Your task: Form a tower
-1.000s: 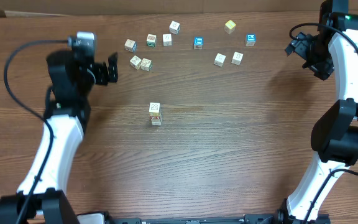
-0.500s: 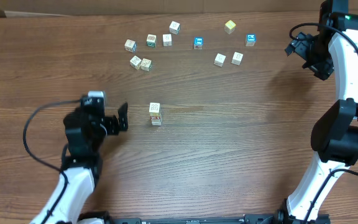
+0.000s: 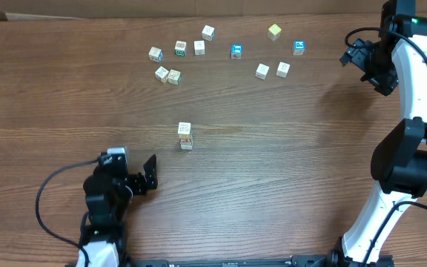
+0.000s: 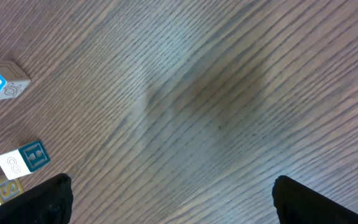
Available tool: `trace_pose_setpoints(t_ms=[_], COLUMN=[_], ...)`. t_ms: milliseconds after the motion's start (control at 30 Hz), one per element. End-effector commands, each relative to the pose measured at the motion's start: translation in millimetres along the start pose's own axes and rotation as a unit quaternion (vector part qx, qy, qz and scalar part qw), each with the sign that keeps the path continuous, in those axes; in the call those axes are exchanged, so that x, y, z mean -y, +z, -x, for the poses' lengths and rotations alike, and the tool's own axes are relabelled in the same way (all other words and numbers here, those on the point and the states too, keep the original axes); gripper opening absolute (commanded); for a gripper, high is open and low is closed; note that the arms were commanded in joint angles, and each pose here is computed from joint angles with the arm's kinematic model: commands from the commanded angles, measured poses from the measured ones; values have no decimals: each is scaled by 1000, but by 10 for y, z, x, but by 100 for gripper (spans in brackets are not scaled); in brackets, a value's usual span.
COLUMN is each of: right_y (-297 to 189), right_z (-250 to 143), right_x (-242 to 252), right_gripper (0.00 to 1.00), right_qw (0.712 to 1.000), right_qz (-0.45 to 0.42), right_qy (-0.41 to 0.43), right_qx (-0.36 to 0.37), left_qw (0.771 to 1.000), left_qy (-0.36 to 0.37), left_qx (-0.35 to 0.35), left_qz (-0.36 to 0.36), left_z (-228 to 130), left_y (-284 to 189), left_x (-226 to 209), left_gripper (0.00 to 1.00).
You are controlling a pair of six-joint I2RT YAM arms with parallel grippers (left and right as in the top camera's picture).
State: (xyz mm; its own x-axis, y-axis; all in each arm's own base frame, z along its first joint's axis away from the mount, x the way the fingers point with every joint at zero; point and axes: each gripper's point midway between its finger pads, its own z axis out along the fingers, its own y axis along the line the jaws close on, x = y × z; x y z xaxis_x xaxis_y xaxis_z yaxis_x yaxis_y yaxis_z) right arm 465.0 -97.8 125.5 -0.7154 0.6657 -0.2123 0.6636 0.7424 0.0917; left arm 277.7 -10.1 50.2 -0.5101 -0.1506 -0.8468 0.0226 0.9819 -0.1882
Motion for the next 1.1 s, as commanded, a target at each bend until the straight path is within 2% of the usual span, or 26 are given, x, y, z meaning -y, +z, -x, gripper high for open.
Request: trace_pose_setpoints(t_ms=[0,333,500,667,1067], right_y=[-131,-131,-131,-131,-131], right_z=[81,82,82,81,82], right_x=[-45,-46,-46,-45,-46], right_gripper=[100,100,100,100,100], right_qw=[1000,1000,1000,1000,1000], right_qz=[12,12,12,12,12], right_qy=[-1,-1,-1,-1,-1], right_qx=[19,19,19,19,19], left_qw=[1000,999,999,998,985], left_qy=[-17,-21,-20,-5,37], left_qx=[9,-21,-14,56,165], left_qz=[18,23,36,41,41], left_z=[-69,-226,-222,80,532], left_y=[-85,-179,-304,-407,-643], left_x=[-63,-68,-94,-89,-24], left_gripper=[100,100,100,100,100])
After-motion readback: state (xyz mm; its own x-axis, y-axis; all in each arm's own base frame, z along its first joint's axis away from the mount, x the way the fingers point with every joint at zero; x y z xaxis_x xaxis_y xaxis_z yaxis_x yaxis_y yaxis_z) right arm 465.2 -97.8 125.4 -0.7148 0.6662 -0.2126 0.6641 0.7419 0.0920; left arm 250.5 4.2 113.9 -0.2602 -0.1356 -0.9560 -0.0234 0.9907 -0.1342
